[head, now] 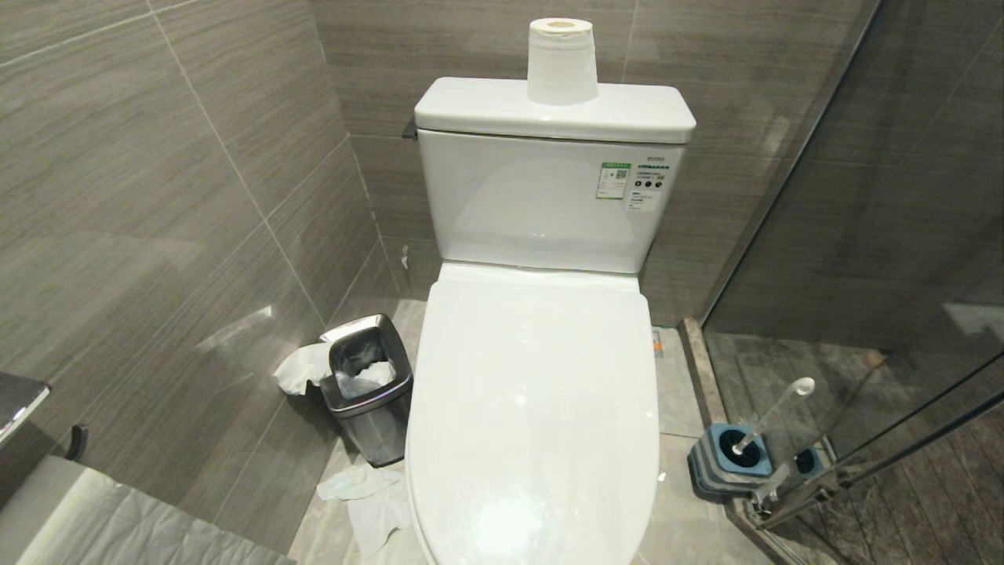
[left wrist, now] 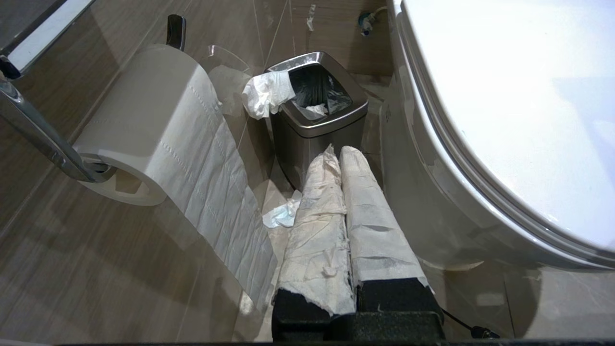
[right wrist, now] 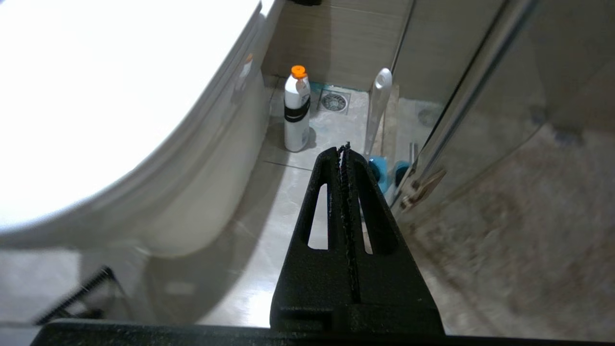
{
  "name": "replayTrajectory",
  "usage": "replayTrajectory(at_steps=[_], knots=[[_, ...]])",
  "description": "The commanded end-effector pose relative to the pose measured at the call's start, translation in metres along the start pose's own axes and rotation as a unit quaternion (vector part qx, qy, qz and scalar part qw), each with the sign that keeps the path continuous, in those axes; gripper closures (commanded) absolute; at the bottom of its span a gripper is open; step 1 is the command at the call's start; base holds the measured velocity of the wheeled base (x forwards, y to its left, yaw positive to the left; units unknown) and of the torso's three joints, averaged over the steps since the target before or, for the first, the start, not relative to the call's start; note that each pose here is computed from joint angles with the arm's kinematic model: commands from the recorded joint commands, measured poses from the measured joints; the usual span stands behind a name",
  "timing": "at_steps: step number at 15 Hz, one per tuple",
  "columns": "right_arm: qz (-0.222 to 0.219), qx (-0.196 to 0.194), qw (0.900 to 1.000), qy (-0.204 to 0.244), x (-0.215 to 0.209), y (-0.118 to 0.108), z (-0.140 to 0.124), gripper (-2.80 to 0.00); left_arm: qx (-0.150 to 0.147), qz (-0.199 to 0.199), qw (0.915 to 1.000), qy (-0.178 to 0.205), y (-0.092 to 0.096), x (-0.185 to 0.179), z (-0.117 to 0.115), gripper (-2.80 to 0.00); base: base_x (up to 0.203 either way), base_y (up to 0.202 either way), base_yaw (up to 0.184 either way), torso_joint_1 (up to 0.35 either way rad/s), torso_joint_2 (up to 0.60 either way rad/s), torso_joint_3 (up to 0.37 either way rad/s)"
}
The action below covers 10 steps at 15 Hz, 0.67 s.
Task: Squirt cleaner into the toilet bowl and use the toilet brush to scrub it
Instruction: Use the left hand to lift the toilet lid slightly
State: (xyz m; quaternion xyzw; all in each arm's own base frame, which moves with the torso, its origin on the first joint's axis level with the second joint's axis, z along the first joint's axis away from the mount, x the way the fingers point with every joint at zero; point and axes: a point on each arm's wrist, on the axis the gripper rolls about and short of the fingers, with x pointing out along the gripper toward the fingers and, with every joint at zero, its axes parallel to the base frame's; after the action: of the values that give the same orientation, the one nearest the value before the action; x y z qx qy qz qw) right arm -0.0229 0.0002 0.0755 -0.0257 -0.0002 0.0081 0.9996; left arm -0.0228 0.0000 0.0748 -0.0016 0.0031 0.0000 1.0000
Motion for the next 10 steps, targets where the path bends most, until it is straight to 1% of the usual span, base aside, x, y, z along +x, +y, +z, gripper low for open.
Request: replayTrajectory(at_steps=[1, 7, 8, 10], knots=[[0.009, -0.031, 0.999, -0.002, 0.0001, 0.0004, 0.0003, 0.00, 0.000, 0.000, 1.0000, 0.002, 0.0000, 0.0002, -0.0004, 0.00, 0.000, 0.000, 0.000, 0.000, 0.00, 0.000], [0.010, -0.029, 1.000, -0.002, 0.0000, 0.0004, 0.0003, 0.00, 0.001, 0.000, 1.0000, 0.002, 0.0000, 0.0002, -0.0005, 0.00, 0.000, 0.000, 0.000, 0.000, 0.00, 0.000], [0.010, -0.018, 1.000, 0.000, -0.0001, 0.0004, 0.0001, 0.00, 0.001, 0.000, 1.0000, 0.002, 0.0000, 0.0002, -0.0004, 0.00, 0.000, 0.000, 0.000, 0.000, 0.00, 0.000], [0.000, 0.031, 1.000, 0.002, -0.0002, 0.0000, 0.0003, 0.00, 0.002, 0.000, 1.0000, 0.002, 0.0000, 0.0001, -0.0001, 0.00, 0.000, 0.000, 0.000, 0.000, 0.00, 0.000]])
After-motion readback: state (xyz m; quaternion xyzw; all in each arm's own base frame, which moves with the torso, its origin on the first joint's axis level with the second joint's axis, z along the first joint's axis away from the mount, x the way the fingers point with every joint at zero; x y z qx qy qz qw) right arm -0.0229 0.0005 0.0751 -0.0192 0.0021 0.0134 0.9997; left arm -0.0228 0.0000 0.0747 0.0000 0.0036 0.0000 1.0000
